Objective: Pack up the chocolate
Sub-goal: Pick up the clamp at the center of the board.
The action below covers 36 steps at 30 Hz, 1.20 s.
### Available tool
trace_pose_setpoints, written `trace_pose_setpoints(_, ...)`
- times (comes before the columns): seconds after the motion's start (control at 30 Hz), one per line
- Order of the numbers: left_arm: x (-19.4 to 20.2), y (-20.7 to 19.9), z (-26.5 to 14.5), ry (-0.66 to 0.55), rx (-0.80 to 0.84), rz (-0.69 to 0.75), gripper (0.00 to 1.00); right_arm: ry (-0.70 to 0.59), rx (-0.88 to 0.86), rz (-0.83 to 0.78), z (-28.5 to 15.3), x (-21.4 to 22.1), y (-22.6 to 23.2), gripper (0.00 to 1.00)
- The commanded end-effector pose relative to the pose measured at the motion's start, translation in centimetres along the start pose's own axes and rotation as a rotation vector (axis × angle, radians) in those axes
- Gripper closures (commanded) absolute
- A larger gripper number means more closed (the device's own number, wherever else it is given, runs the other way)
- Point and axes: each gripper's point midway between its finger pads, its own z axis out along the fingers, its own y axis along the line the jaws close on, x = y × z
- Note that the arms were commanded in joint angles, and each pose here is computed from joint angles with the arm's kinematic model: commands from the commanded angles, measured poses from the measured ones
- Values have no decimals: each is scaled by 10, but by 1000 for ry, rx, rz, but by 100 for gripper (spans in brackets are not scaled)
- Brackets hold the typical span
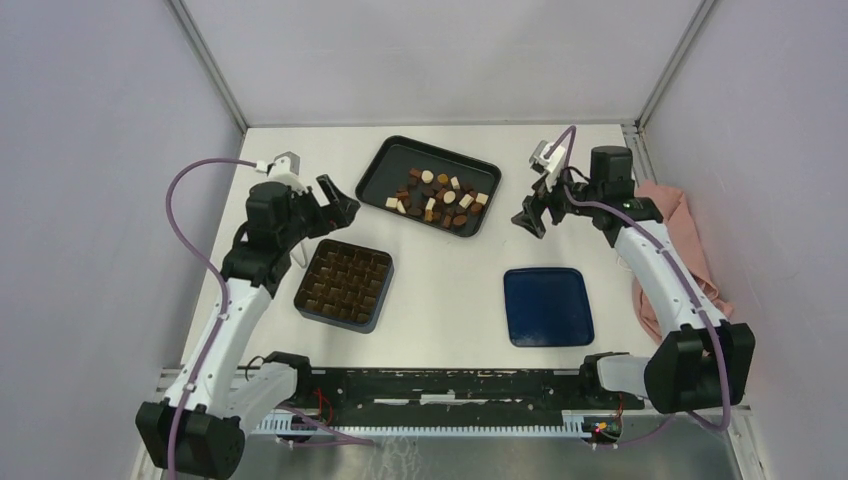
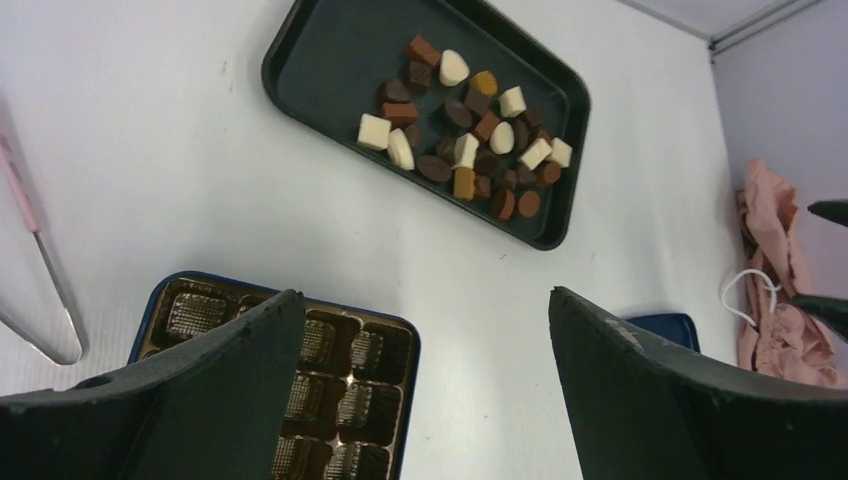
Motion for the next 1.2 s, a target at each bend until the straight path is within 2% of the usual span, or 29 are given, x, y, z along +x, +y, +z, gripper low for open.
trace_pose_setpoints(0.0, -16, 25, 27, -37, -67, -8, 5, -111, -119, -49, 25, 0, 12, 2)
trace_pose_setpoints(0.17, -20, 90, 42, -25, -150, -145, 7, -94, -111, -65, 31, 26, 20, 2)
trace_pose_setpoints(0.23, -10, 114, 50, 37, -221, -138, 5, -94, -85, -81, 30, 39, 23, 2)
trace_pose_setpoints(0.33, -11, 152, 47, 97, -416, -63, 5, -114, -66, -97, 26, 36, 24, 2)
trace_pose_setpoints(0.47, -5, 196, 51, 192, -618, 0, 31, -124, -120, -100, 29, 28, 37, 2)
trace_pose_setpoints(0.53, 5, 206, 63, 265, -639, -11, 41, -122, -134, -117, 30, 27, 42, 2)
trace_pose_setpoints(0.77, 22, 241, 87, 371, -739, 23, 45, -119, -140, -121, 31, 27, 44, 2)
trace_pose_setpoints(0.93, 35, 249, 105, 433, -718, 12, 58, -107, -140, -118, 33, 31, 44, 2)
trace_pose_setpoints(1.07, 47, 252, 114, 486, -703, 3, 64, -106, -135, -125, 31, 31, 44, 2)
trace_pose_setpoints(1.17, 55, 256, 117, 511, -702, 1, 65, -107, -140, -123, 32, 31, 44, 2)
